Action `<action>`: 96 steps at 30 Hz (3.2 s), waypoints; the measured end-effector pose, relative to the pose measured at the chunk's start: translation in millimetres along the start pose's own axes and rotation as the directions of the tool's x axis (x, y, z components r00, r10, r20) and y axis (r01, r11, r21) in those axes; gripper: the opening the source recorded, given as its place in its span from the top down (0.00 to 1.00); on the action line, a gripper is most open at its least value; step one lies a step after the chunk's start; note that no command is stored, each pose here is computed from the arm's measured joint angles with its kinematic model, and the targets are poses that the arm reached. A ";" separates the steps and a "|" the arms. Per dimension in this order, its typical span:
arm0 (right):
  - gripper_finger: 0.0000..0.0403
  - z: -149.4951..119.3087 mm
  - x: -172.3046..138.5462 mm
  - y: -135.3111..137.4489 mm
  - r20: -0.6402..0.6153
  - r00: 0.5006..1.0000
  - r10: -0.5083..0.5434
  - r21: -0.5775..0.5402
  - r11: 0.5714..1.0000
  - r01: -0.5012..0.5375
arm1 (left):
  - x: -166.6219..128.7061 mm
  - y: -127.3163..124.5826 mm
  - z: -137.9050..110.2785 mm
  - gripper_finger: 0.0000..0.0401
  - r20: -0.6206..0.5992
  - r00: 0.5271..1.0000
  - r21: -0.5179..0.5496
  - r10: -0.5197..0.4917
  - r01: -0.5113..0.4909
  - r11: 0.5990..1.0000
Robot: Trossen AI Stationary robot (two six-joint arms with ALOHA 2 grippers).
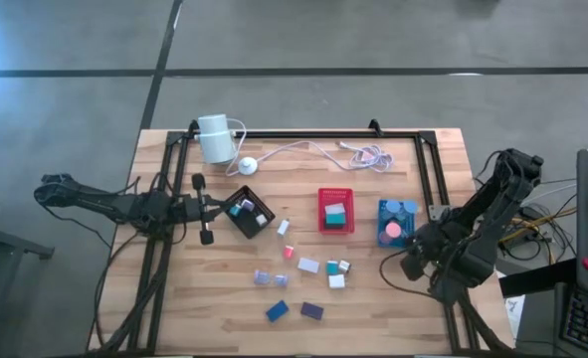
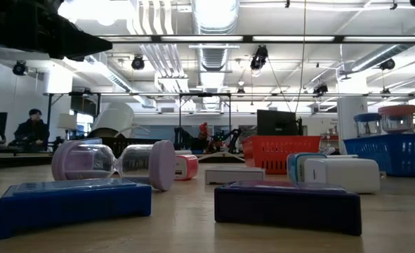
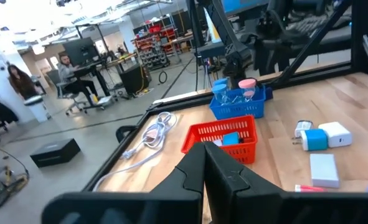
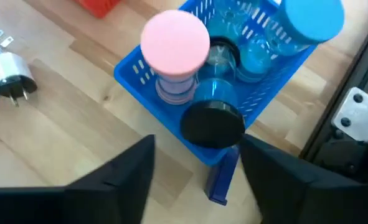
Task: Pick & Place Office items
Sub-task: Put the black blue hourglass into the blue bin
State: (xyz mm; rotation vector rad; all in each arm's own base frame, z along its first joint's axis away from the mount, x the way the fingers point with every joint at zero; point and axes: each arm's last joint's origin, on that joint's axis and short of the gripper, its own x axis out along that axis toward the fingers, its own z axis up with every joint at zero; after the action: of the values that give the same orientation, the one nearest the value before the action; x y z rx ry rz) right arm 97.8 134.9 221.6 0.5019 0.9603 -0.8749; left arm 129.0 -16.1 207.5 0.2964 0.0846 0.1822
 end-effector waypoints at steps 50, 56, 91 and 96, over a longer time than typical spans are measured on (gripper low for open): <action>0.15 -8.1 47.2 4.5 0.053 0.977 -0.208 0.105 0.974 0.202 | 0.0 -0.7 -1.9 0.98 -0.017 1.000 -0.047 -0.012 0.011 0.999; 0.16 -8.3 50.1 6.1 0.038 0.972 -0.230 0.089 0.970 0.226 | 0.0 -0.7 -1.9 0.98 -0.017 1.000 -0.042 -0.012 0.011 0.999; 0.51 7.5 28.9 2.5 -0.137 0.973 -0.185 0.017 0.982 0.189 | 0.0 -0.7 -1.8 0.98 -0.017 1.000 -0.039 -0.012 0.011 0.999; 0.51 24.2 24.2 1.4 -0.219 0.961 -0.168 -0.021 0.986 0.167 | 0.0 -0.7 -1.9 0.98 -0.017 1.000 -0.039 -0.012 0.011 0.999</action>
State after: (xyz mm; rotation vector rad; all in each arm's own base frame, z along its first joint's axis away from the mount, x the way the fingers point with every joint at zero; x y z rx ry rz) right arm 117.7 108.4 212.8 0.5287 1.2200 -0.9839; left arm 128.9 -16.3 205.5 0.2551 0.0993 0.1751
